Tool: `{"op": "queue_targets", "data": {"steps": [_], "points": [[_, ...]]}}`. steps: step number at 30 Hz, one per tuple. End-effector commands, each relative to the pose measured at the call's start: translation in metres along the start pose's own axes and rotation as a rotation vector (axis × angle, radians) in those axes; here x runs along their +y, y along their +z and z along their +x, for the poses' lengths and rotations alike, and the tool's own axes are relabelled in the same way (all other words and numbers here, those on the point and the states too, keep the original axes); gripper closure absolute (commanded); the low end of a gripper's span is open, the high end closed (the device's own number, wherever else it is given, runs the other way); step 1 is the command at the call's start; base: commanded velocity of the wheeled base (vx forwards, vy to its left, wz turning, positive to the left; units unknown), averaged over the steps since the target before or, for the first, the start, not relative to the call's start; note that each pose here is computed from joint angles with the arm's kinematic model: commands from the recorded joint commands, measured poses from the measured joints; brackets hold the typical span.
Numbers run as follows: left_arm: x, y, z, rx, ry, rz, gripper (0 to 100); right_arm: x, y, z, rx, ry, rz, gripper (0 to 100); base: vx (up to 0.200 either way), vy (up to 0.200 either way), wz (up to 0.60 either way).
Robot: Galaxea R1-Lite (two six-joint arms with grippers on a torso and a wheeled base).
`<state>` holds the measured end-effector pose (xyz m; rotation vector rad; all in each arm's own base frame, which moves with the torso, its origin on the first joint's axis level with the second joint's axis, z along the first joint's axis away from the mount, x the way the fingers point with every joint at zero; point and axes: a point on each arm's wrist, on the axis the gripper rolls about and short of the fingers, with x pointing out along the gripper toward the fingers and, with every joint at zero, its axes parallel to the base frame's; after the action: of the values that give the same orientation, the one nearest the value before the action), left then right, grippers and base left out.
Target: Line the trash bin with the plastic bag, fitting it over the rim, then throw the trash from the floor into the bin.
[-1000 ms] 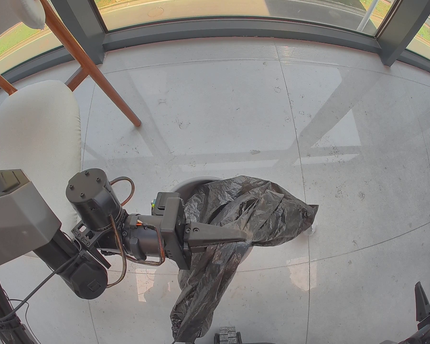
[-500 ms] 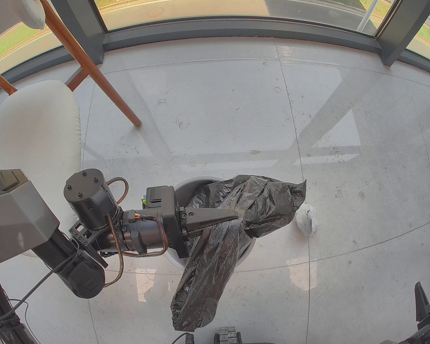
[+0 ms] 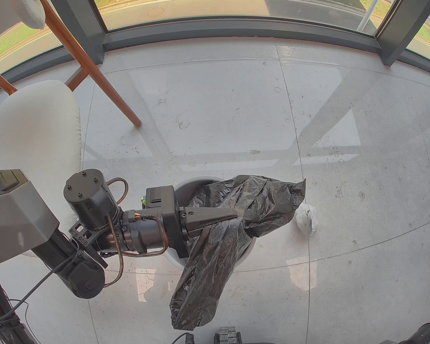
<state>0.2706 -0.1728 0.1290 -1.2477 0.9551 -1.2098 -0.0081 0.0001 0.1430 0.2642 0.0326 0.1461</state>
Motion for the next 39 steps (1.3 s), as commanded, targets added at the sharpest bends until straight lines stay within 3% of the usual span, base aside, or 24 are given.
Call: {"op": "queue_targets", "data": {"steps": [1, 4, 8, 21, 26, 31, 39], "points": [[-0.003, 0.0, 0.002, -0.063, -0.008, 0.004, 100, 0.026, 0.058, 0.071, 0.276, 0.16, 0.248, 0, 0.0, 0.0, 0.0], [-0.004, 0.001, 0.002, -0.135, -0.014, 0.012, 100, 0.039, 0.072, 0.1, 0.365, 0.21, 0.324, 0, 0.0, 0.0, 0.0], [-0.012, 0.006, 0.0, -0.177, -0.034, 0.046, 100, 0.049, 0.077, 0.142, 0.456, 0.208, 0.34, 0, 0.0, 0.0, 0.0], [-0.07, -0.003, -0.033, -0.235, -0.113, 0.311, 100, 0.057, 0.048, 0.232, 0.496, 0.184, 0.33, 0, 0.0, 0.0, 0.0], [-0.065, -0.018, -0.044, -0.165, -0.014, 0.528, 100, 0.057, 0.035, 0.255, 0.487, 0.189, 0.325, 0, 0.0, 0.0, 0.0], [-0.063, -0.038, -0.054, -0.121, 0.064, 0.582, 100, 0.06, 0.026, 0.283, 0.469, 0.192, 0.329, 0, 0.0, 0.0, 0.0], [-0.069, -0.048, -0.059, -0.09, 0.098, 0.66, 100, 0.066, 0.012, 0.327, 0.448, 0.216, 0.338, 0, 0.0, 0.0, 0.0]]}}
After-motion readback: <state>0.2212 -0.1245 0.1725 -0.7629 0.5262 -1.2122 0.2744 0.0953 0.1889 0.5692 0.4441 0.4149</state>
